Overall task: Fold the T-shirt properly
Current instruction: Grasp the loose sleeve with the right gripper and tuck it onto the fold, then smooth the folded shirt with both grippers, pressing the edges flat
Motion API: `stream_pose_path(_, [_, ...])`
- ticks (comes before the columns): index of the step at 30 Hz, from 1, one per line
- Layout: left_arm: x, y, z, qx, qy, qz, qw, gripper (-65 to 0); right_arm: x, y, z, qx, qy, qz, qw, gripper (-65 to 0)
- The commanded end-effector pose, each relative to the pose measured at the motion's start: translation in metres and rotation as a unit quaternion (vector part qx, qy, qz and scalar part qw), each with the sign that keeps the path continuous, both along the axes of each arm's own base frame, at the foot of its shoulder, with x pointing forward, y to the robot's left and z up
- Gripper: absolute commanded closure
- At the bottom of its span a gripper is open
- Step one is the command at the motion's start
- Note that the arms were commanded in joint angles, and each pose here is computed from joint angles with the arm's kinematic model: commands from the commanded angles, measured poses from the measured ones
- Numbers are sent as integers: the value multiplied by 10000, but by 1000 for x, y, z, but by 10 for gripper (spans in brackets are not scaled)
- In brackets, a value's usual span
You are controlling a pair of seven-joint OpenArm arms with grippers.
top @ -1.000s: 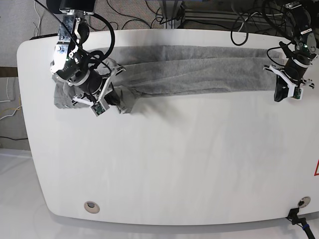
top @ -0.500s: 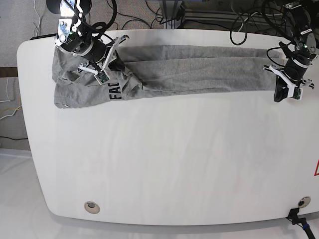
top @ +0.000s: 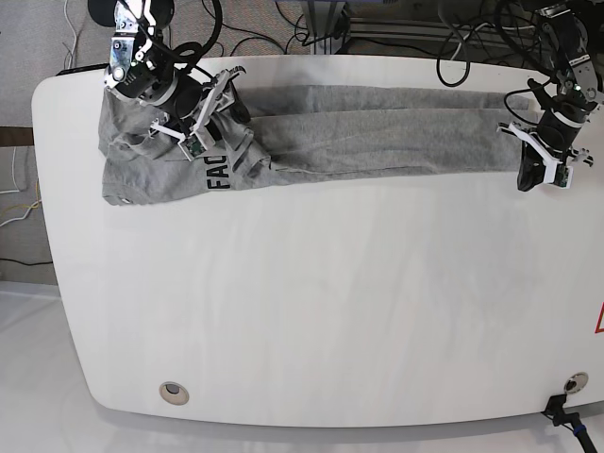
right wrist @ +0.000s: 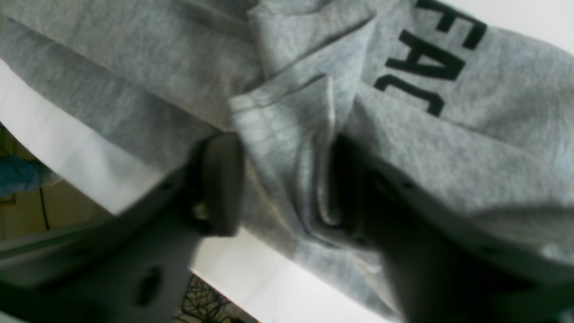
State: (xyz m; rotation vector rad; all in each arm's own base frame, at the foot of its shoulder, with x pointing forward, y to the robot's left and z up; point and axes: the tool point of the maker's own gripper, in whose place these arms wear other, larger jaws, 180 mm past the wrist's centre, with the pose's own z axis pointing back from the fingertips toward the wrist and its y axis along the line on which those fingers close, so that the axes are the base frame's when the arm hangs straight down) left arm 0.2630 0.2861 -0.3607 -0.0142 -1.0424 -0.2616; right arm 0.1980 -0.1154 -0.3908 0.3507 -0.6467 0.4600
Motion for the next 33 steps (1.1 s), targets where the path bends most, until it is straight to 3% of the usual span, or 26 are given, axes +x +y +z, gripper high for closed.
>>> stream_pose_path(1, [7, 5, 17, 50, -272, -26, 9996, 0, 13, -6, 17, 51, -395, -110, 9991, -404])
stream_pose_path(3, [7, 4, 17, 54, -278, -29, 9996, 0, 20, -5, 25, 178, -654, -169, 9976, -436])
stream_pose_path(10, [12, -1, 32, 145, -474, -132, 9987, 0, 34, -5, 48, 432, -1290, -299, 9902, -436])
stream_pose_path(14, [12, -4, 40, 167, -588, -127, 9980, -196, 42, -16, 55, 546, -1497, -839, 9837, -436])
stream_pose_path(18, [2, -17, 38, 173, -521, -270, 9981, -212, 45, -46, 62, 523, -1763, -1566, 9704, -436])
stream_pose_path(21, [-5, -29, 36, 41, -534, -252, 9982, -212, 44, -58, 61, 447, -1767, -1810, 9664, -431])
stream_pose_path(23, [-12, -37, 37, -15, -548, -252, 9982, -211, 40, -59, 58, 424, -1711, -1839, 9670, -385])
stream_pose_path(28, [-21, -57, 37, -205, -571, -230, 9979, -193, 37, -60, 54, 411, -1640, -1857, 9679, -185])
stream_pose_path(31, [-27, -76, 27, -335, -412, -460, 9975, -4, 33, -64, 39, 416, -1440, -1938, 9695, -13])
stream_pose_path(33, [-29, -78, 23, -363, -345, -488, 9976, 0, 31, -67, 27, 427, -1276, -2013, 9702, 0])
